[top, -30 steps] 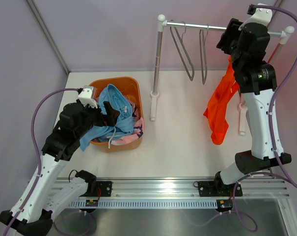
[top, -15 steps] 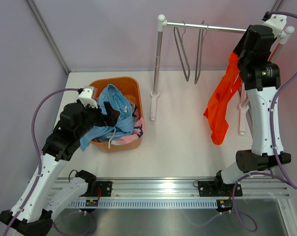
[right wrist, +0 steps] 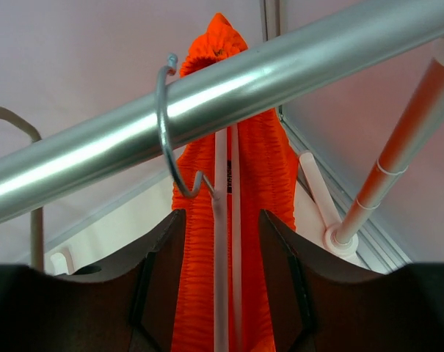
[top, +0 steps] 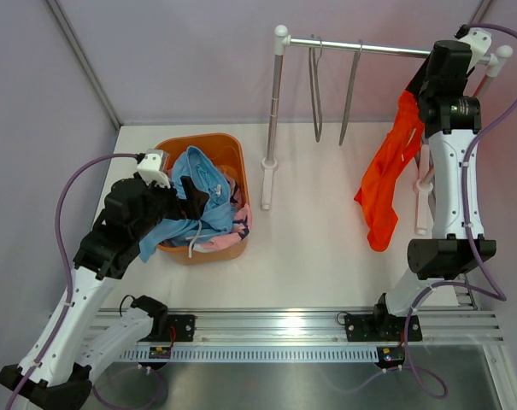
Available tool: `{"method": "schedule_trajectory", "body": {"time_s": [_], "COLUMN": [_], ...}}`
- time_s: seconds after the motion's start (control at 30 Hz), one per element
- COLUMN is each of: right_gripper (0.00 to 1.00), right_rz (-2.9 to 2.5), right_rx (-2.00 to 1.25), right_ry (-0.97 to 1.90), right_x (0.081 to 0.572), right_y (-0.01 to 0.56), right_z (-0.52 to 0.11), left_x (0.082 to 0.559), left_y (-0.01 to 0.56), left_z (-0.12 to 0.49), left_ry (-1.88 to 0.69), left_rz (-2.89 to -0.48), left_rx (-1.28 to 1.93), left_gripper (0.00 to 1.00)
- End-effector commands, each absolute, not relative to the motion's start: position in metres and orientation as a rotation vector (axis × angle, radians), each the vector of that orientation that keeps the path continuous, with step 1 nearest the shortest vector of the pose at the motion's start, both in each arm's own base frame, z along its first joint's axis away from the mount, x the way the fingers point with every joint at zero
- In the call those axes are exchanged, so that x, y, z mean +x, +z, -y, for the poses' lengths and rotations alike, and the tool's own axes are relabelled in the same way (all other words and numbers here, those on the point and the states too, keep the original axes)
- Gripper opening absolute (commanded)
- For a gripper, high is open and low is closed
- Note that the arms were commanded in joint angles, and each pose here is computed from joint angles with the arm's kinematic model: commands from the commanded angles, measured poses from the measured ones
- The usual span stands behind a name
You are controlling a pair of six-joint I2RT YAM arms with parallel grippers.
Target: Remove the shorts from the hanger
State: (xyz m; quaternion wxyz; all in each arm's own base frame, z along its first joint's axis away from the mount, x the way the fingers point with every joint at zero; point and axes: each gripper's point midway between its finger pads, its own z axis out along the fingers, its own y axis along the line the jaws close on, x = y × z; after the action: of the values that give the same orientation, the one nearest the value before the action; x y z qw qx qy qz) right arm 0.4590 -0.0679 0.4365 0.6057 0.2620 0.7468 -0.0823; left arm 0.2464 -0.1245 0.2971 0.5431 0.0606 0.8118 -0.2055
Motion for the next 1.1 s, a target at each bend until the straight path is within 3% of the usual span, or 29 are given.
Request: {"method": "schedule_trajectory", "body": {"time_s": [0.0,0.2,0.5,0.73,0.8,0.97,1.07], "right_gripper": [0.52,0.52,0.35,0.32,0.29,0.00,0.00], "right_rz": [-1.689,-1.702,-1.712,-1.722,-1.718,-1.705,-1.694], "right_rx": [0.617,0.644,0.644,0.640,0.640,0.625,0.605], "right_ry": [-0.138,-0.164,-0.178,-0.180,-0.192,-0.191,-0.170], "right_x": [0.464,0.470,0.480,0.483,0.483,0.479,0.475], "right_y": [0.447,0.436,0.428,0.425,0.426,0.435,0.445], "right_z": [0.071,0.078,0.081,0.081,0.083,0.082,0.079], "left_x": [0.250,0.251,0.251,0.251,0.251,0.251,0.251], "left_y": [0.303,0.302,0.301,0.300,0.300,0.300,0.299], "left_z": [0.130,0.130,0.130,0.131,0.131,0.131,0.132], "left_ry": [-0.504,-0.504,-0.504,-0.507,-0.508,-0.508,-0.510], "left_rz": [-1.891,-1.893,-1.896,-1.899,-1.899,-1.901,-1.904], "left_rx": [0.172,0.172,0.173,0.175,0.176,0.176,0.178], "left_gripper": [0.99,0.99,0.99,0.99,0.99,0.99,0.99]}}
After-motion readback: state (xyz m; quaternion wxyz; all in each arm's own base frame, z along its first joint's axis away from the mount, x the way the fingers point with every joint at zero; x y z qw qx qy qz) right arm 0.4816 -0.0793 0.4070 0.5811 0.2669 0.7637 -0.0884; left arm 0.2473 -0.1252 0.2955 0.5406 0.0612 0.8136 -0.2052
